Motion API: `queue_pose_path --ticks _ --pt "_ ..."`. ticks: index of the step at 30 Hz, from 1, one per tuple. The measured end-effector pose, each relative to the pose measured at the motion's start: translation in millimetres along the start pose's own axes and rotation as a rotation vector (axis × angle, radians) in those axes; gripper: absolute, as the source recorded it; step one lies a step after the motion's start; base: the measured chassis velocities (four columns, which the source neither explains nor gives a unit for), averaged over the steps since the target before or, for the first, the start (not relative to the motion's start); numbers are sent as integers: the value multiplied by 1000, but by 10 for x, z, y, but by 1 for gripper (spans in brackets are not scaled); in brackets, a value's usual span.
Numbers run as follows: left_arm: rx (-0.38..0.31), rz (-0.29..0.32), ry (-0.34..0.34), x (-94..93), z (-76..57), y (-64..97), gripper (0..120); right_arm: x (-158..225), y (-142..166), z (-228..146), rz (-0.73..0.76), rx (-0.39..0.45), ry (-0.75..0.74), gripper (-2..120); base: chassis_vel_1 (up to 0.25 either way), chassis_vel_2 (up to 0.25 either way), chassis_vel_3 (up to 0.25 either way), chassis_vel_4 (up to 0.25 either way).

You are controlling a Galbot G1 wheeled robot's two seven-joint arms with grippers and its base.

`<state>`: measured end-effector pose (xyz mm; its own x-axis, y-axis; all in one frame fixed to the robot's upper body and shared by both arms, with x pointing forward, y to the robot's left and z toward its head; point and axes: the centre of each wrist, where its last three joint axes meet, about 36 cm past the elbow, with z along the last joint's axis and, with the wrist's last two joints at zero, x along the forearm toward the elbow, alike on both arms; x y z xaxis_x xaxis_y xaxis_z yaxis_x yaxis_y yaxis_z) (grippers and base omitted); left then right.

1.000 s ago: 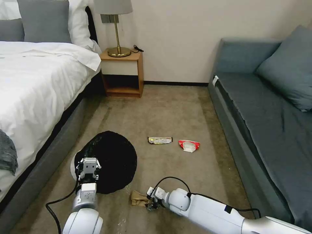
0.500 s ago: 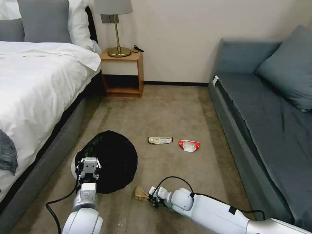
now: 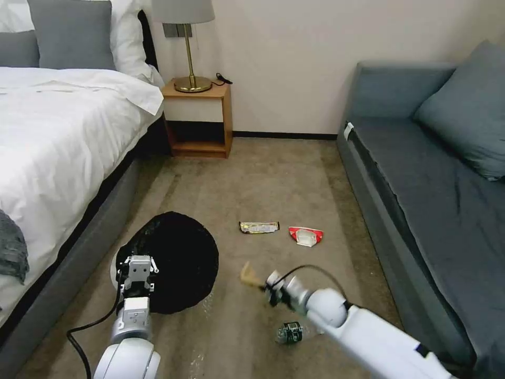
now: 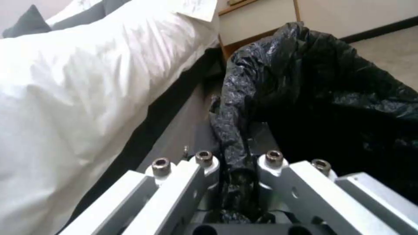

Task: Pick up the trash bin, then pick up the garbage on the floor and place it into the trash bin.

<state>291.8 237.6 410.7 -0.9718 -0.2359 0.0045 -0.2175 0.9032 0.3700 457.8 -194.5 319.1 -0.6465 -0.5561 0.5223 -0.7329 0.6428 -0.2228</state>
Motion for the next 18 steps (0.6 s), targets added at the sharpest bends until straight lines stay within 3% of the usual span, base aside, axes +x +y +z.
queue_pose_path --ticks 5,10,13,14,18 --pt "5 12 -2 23 -6 -60 4 195 -301 -205 98 29 -137 0 0 0 0 0" --pt "12 22 -6 40 1 -115 4 307 -350 -469 135 -45 -263 0 0 0 0 0" --pt "31 29 0 42 11 -197 4 268 -135 -632 123 -147 -353 0 0 0 0 0" --pt "31 29 0 42 11 -197 4 268 -135 -632 123 -147 -353 0 0 0 0 0" --pt "74 40 19 22 29 -301 4 168 303 -799 47 -286 -439 0 0 0 0 0"
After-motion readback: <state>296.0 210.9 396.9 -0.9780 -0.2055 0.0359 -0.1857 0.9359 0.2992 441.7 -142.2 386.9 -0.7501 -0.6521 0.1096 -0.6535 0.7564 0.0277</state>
